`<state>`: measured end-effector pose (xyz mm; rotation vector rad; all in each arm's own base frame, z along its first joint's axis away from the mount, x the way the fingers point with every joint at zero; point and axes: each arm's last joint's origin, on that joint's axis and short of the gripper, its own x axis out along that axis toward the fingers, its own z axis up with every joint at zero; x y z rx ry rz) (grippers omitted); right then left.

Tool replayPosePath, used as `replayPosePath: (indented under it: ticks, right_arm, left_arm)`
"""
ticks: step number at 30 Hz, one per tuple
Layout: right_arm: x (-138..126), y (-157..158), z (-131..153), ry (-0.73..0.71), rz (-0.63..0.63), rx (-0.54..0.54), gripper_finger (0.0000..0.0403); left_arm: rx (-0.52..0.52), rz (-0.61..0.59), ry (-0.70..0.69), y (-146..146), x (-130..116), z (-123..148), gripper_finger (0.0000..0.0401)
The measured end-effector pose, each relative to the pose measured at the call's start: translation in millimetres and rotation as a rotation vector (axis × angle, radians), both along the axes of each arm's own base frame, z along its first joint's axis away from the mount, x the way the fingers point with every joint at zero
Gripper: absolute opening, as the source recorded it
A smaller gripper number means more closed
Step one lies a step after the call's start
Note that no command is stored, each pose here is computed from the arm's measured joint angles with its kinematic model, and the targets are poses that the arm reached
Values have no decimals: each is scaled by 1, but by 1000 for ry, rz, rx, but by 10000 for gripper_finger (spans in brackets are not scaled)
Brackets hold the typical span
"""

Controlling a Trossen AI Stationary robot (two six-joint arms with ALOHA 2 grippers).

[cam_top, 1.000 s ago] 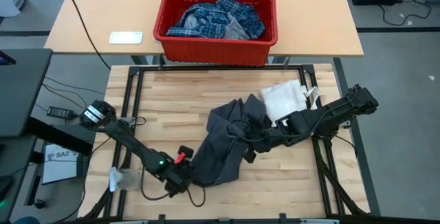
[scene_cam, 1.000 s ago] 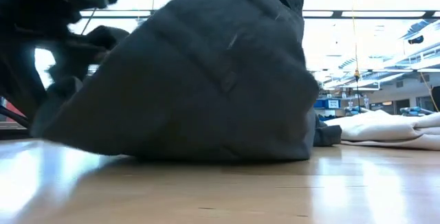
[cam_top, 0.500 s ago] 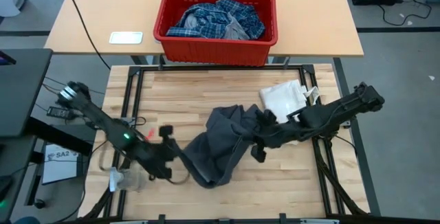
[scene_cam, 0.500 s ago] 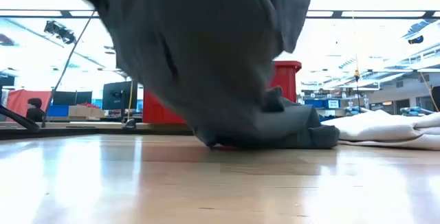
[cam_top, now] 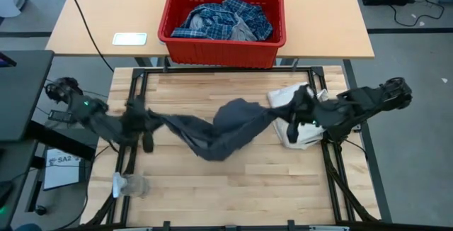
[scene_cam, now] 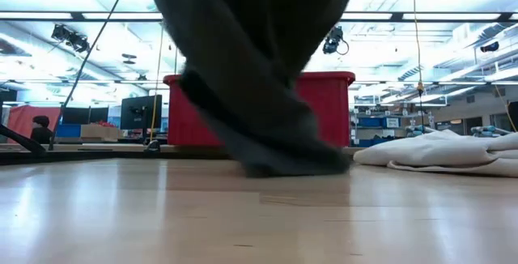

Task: Fold Laundry from Bin
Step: Fold the black shorts

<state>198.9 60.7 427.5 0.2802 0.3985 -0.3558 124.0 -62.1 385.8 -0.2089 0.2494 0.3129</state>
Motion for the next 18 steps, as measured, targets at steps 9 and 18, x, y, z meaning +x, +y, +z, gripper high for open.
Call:
replayPosePath:
  ticks: [9, 18]
  right_arm:
    - [-10, -20, 21, -132, -151, -150, 16]
    - [-3, -17, 16, -91, -43, -106, 16]
  left_arm:
    - [110, 76, -101, 25, -17, 56, 8]
    - [84, 71, -82, 28, -20, 63, 8]
